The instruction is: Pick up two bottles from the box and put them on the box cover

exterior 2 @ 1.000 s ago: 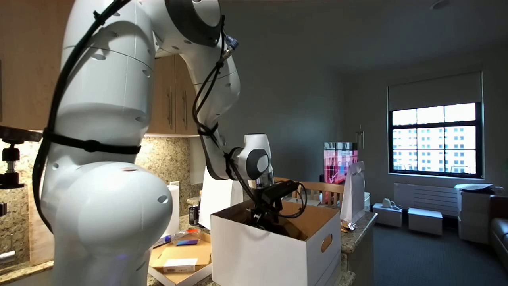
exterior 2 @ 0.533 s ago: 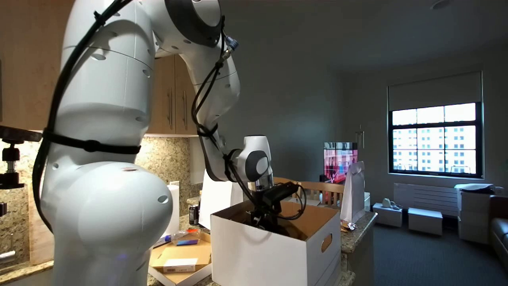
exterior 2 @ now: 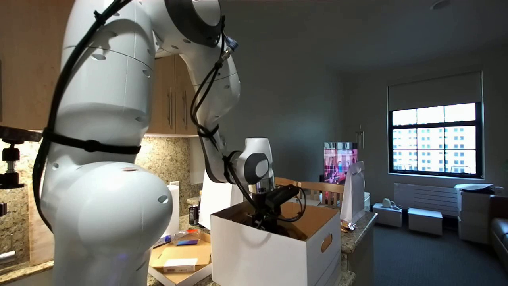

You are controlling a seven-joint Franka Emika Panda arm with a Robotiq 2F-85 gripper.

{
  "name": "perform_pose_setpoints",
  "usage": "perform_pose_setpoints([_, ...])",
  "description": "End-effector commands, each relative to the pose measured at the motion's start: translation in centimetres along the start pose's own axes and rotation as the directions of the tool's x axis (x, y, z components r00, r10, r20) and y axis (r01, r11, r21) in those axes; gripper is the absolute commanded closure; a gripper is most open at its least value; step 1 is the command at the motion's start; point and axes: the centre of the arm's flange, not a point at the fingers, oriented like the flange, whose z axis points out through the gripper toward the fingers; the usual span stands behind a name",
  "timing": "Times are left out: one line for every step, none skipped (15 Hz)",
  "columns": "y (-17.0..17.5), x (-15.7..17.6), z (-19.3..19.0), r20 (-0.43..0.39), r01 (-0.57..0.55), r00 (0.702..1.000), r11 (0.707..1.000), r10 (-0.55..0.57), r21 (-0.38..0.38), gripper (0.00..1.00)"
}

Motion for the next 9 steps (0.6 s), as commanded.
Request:
perform_pose_setpoints([-1.3, -1.0, 0.0, -0.029, 0.027, 0.999, 1.000, -0.027, 0.004, 0.00])
perform_pose_setpoints([-1.3, -1.0, 0.1, -0.033, 0.026, 0.999, 1.000, -0.026, 0.006, 0.00])
perform_pose_setpoints([-1.3, -1.0, 0.2, -0.034, 0.024, 0.999, 1.000, -0.024, 0.006, 0.00])
perform_pose_setpoints([-1.4, -1.1, 0.3, -0.035, 0.023, 0.999, 1.000, -0.022, 0.008, 0.00])
perform_pose_setpoints([-1.4, -1.2, 0.6, -0.033, 0.018, 0.999, 1.000, -0.018, 0.002, 0.00])
perform_pose_setpoints([-1.5, -1.2, 0.7, -0.032, 0.014, 0.999, 1.000, -0.014, -0.002, 0.00])
perform_pose_setpoints([-1.6, -1.3, 0.9, -0.032, 0.014, 0.999, 1.000, -0.015, -0.007, 0.00])
perform_pose_setpoints([-1.7, -1.3, 1.2, -0.035, 0.013, 0.999, 1.000, -0.013, -0.006, 0.00])
perform_pose_setpoints([-1.9, -1.4, 1.4, -0.037, 0.010, 0.999, 1.000, -0.010, -0.006, 0.00])
